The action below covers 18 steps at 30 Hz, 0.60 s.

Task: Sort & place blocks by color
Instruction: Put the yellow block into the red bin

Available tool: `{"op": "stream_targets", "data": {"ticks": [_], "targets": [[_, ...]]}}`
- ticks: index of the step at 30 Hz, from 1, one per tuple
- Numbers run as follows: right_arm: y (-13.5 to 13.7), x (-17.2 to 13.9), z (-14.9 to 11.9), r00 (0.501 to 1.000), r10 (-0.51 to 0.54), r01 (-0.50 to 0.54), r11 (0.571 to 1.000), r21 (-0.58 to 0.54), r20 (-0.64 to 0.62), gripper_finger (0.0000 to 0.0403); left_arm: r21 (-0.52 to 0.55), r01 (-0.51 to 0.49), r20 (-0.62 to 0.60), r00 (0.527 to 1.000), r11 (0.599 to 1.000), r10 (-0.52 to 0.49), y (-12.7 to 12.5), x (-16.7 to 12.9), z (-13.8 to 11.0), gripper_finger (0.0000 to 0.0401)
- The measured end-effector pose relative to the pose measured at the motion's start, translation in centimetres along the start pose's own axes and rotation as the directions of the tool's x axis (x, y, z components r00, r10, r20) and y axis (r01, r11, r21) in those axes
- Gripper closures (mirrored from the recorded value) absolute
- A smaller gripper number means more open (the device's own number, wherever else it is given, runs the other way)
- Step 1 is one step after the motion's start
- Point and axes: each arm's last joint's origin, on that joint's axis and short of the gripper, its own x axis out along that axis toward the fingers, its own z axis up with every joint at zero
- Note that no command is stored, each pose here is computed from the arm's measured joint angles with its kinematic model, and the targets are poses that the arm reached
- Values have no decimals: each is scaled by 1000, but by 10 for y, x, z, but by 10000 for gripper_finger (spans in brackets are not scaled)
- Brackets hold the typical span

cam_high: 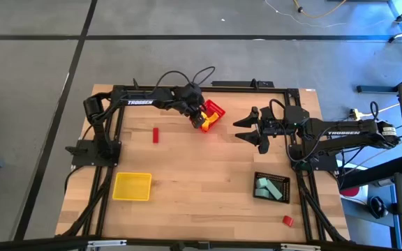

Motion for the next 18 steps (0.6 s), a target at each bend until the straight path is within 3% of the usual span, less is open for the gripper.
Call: {"op": "stream_targets", "data": {"ticks": [6,13,18], "targets": [[0,0,0,1000,0,0,1000,0,0,149,35,-28,-74,997,999,30,3,8,-9,354],[0,0,0,1000,-8,8,1000,0,3,149,52,-34,-61,997,998,37,0,8,-8,353],[-1,0,0,1000,-23,23,1000,0,9,149,70,-35,-62,997,997,39,-2,8,-8,317]]}}
